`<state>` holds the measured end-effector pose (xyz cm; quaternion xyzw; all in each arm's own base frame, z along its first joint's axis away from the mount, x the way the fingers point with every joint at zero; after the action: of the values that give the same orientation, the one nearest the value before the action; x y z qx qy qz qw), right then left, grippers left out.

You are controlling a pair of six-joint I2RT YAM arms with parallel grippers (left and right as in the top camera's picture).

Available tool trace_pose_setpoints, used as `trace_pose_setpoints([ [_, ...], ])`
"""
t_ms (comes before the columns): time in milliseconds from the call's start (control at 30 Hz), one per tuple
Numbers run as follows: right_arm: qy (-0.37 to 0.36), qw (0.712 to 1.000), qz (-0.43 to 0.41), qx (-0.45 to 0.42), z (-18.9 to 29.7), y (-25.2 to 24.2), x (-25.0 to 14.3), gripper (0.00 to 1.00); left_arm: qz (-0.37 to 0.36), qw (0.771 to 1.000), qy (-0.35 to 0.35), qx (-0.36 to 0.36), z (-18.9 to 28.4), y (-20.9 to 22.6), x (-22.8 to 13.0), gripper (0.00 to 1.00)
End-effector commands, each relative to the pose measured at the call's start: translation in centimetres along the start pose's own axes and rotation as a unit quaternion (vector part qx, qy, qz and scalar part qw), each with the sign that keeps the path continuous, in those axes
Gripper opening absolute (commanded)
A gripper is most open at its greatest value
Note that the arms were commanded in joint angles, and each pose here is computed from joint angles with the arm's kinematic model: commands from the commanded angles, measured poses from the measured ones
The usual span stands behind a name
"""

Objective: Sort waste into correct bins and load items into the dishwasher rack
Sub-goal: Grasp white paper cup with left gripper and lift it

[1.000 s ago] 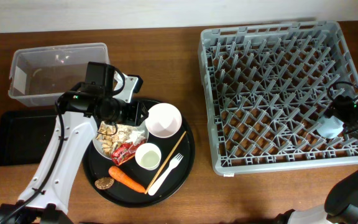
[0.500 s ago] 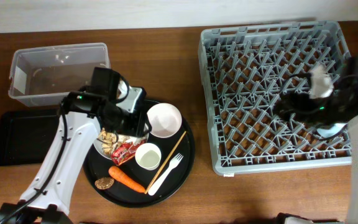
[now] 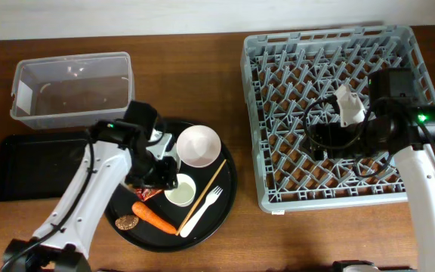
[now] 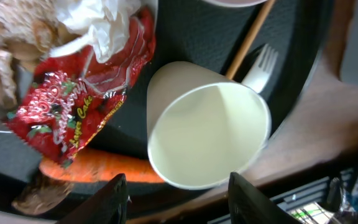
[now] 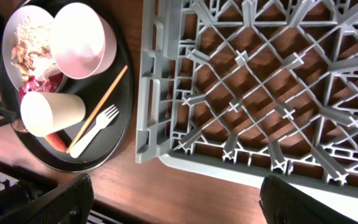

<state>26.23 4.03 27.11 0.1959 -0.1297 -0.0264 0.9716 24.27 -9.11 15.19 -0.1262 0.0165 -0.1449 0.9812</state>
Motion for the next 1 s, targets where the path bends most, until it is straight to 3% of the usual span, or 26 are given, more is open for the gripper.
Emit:
trace_pose_setpoints([
  [0,0.000,1.000,0.001,-0.008,0.0,0.1,0.0,0.89,0.022,1.000,0.015,0.010,-1.7,0.6,-0.6,0.50],
  [100,0.000,1.000,0.000,-0.013,0.0,0.0,0.1,0.88,0.032,0.999,0.013,0.024,-2.5,1.2,-0.8,0.42],
  [267,0.000,1.000,0.000,-0.013,0.0,0.0,0.0,0.88,0.041,0.999,0.013,0.023,-4.1,1.5,-1.3,0.39],
  [400,-0.001,1.000,0.000,-0.013,0.0,0.0,0.1,0.86,0.039,0.999,0.004,0.019,-4.2,1.4,-0.9,0.16],
  [600,-0.001,1.000,0.001,-0.016,0.0,-0.1,0.1,0.85,0.030,0.999,-0.030,-0.011,-2.5,0.4,0.9,0.00],
  [833,-0.019,1.000,0.020,0.009,0.0,0.5,0.8,0.92,-0.040,0.986,-0.121,-0.108,3.0,-3.0,4.9,0.00],
  [967,-0.033,0.972,0.154,0.177,0.8,4.6,0.6,0.95,-0.133,0.942,-0.208,-0.227,6.9,-5.9,7.3,0.00],
])
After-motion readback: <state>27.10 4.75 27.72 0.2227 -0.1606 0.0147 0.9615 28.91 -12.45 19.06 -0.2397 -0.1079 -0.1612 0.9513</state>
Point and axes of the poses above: each gripper's point midway between its finger pads, its own z axis back along the fingers, its own y axis along the line the jaws close on, x = y × z, the point moved 5 cm from there along z, back along the fingers, and after that the axes turned 8 degrees about -z, right-handed, at the moved point
